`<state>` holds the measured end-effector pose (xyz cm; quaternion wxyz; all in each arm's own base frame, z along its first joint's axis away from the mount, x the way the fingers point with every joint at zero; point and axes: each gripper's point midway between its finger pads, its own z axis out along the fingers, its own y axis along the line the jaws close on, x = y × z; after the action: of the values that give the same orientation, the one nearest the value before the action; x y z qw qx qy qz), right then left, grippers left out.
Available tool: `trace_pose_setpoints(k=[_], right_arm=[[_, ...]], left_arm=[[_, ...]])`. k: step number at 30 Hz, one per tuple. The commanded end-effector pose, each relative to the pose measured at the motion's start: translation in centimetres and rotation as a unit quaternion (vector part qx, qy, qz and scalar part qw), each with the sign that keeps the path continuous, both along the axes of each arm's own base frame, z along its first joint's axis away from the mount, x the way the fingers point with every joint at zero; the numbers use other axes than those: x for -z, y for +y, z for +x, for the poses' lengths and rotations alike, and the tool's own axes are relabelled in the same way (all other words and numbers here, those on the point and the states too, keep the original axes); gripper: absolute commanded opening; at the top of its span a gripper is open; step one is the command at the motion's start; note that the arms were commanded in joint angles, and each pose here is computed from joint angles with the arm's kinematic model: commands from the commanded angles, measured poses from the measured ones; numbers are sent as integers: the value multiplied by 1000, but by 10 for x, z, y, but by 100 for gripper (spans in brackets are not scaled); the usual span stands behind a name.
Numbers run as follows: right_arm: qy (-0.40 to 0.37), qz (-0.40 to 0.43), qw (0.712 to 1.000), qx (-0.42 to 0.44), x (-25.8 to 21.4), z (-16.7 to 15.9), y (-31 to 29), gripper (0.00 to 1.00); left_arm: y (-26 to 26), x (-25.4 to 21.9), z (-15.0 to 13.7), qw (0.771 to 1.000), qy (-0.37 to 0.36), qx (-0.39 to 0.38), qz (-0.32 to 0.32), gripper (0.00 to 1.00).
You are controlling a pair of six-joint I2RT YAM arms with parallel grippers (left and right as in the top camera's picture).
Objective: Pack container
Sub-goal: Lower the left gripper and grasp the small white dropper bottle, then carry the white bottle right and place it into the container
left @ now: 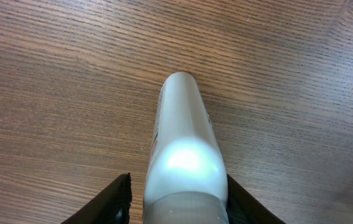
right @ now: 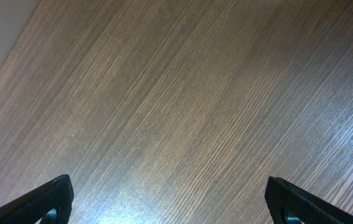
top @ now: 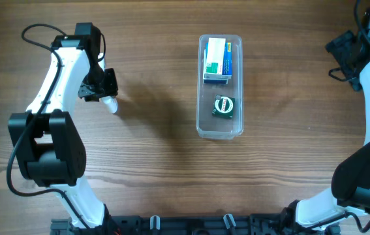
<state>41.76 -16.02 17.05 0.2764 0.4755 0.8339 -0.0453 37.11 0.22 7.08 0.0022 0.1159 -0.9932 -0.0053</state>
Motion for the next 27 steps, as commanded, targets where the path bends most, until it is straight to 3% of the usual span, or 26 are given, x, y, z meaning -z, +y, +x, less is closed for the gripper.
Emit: trace_pose_setpoints(k=[1,3,27], right_arm=[[10,-1,1000,9,9,-1,-2,100],[10,-1,1000,10,9,-1,-2,100],[10,-1,1000,9,9,-1,-2,100]], left_arm=[[2,4,-3,1000,8,-1,5,45],[2,4,-3,1000,8,-1,5,40],[-1,-2,4,1000,-11,-1,-5,34]])
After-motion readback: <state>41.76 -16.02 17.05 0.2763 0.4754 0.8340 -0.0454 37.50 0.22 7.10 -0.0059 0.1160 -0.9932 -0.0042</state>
